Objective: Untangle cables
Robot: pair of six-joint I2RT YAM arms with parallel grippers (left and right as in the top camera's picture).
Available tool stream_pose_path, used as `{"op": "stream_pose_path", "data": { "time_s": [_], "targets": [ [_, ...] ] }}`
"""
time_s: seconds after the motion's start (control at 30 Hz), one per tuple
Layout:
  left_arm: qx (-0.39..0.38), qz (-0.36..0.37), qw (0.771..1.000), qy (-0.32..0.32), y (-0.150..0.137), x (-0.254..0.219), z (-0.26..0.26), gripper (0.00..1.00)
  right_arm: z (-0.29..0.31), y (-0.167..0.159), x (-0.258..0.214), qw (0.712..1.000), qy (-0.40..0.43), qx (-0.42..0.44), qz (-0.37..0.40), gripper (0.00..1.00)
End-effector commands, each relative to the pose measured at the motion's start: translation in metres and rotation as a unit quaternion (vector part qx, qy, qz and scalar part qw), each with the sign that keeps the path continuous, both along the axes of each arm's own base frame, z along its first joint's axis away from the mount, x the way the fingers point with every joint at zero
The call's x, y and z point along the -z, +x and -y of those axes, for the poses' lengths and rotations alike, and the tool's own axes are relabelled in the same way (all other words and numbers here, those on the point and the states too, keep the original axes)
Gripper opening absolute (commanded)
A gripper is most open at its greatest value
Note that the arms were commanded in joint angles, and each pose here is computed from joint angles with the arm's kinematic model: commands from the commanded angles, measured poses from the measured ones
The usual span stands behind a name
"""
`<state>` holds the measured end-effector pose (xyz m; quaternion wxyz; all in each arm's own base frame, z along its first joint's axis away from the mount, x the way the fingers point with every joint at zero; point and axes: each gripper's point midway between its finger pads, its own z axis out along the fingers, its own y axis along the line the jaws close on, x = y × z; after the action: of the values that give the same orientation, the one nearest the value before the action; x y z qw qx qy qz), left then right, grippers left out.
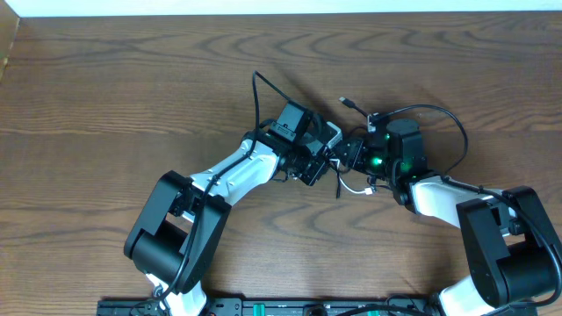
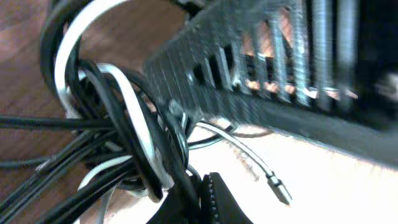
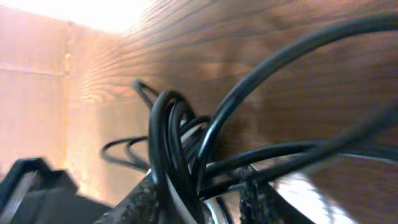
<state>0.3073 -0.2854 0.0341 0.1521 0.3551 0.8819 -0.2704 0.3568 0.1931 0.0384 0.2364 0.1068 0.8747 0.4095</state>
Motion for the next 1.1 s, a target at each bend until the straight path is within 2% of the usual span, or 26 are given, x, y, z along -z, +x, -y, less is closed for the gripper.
{"op": "stream_pose_path", "data": {
  "time_s": [0.0, 0.1, 0.3, 0.4, 0.57, 0.7, 0.9, 1.07],
  "targets": [
    [0.018, 0.014, 0.999, -0.023, 0.000, -0.017, 0.007, 0.07, 0.010, 0.007, 0.002, 0.999, -0.032, 0.028, 0.007, 0.31],
    [0.013, 0.020, 1.000, -0.014, 0.003, -0.015, 0.004, 0.07, 0.008, 0.005, 0.001, 0.999, -0.027, 0.021, 0.006, 0.38],
    [0.011, 0.020, 1.000, -0.009, 0.003, -0.014, 0.002, 0.07, -0.004, 0.013, -0.030, 0.997, 0.031, -0.018, 0.061, 0.40],
    [0.011, 0.020, 1.000, -0.009, 0.003, -0.014, 0.002, 0.08, -0.009, 0.011, -0.042, 0.995, 0.052, -0.040, 0.075, 0.46],
    [0.011, 0.020, 1.000, -0.009, 0.003, -0.014, 0.002, 0.07, -0.001, 0.000, -0.046, 0.996, 0.012, -0.050, 0.076, 0.48],
    [0.011, 0.020, 1.000, -0.009, 0.003, -0.014, 0.002, 0.08, 0.018, -0.012, -0.054, 0.995, -0.050, -0.036, 0.075, 0.49],
    [0.011, 0.021, 1.000, -0.009, 0.003, -0.014, 0.003, 0.10, 0.031, -0.024, -0.084, 0.979, -0.125, -0.065, 0.149, 0.51],
    [0.011, 0.021, 1.000, -0.009, 0.003, -0.014, 0.003, 0.12, 0.037, -0.021, -0.078, 0.960, -0.183, -0.097, 0.189, 0.52]
  ]
}}
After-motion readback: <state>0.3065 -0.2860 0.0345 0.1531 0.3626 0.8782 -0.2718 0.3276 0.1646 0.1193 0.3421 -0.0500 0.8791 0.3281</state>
